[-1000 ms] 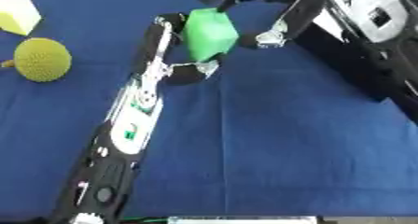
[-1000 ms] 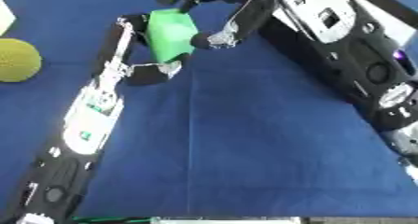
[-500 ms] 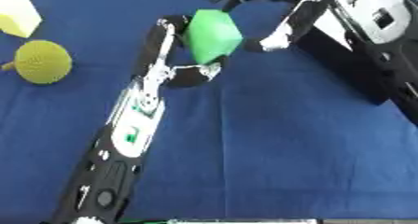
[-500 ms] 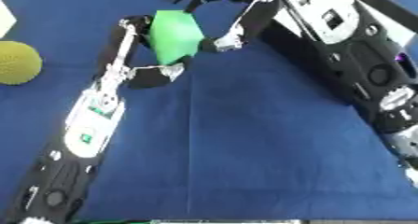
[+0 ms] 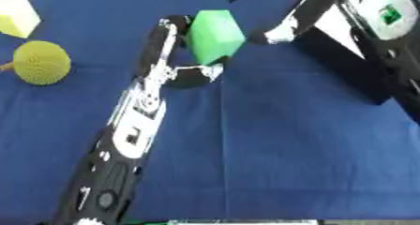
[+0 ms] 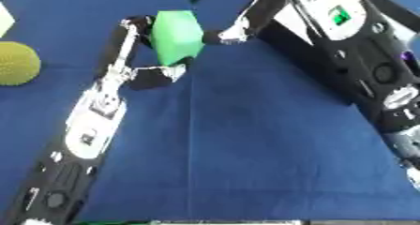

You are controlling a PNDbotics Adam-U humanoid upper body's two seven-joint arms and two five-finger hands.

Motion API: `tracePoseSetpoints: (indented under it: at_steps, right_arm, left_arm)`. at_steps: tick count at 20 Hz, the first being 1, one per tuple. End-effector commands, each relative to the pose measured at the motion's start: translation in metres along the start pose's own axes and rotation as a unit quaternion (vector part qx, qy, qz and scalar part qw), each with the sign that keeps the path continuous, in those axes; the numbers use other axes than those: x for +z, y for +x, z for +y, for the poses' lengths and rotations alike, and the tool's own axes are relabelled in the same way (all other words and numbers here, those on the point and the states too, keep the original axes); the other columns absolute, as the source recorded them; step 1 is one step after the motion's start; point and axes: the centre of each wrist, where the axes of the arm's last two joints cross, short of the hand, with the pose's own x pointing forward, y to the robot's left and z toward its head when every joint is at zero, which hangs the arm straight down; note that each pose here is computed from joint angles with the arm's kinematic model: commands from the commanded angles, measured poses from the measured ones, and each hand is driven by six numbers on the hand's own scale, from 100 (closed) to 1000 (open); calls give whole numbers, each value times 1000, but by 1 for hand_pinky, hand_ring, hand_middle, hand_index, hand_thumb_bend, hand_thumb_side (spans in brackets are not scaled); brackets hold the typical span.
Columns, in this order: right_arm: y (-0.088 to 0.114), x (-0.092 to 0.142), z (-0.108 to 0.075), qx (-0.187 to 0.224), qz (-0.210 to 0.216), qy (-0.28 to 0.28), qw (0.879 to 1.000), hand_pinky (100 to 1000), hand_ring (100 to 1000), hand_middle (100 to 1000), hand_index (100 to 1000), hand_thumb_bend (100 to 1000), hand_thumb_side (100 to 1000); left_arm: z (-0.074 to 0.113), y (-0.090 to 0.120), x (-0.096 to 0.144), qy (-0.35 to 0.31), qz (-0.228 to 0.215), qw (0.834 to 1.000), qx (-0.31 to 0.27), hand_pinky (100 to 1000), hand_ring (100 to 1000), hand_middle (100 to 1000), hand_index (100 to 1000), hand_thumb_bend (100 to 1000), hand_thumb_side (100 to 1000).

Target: Pick up the objects with one hand, pass them to the other hand, and then place them into the box on the other side of the table.

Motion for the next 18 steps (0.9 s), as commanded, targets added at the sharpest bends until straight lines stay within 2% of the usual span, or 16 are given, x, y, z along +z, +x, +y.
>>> tracePoseSetpoints:
  at_steps: [1,18]
  right_arm:
    - [4,5,-9,26,-3,10,1000,918,1000,976,947,326,244]
    - [-7,1,0,31,15,28,999,930,1000,988,953,326,297]
  left_arm:
    - [3,13,-5,5,-22,1000,0,577,600,469,491,100,164]
    - [4,24,-6,15,-42,999,12,574,596,463,493,100,165]
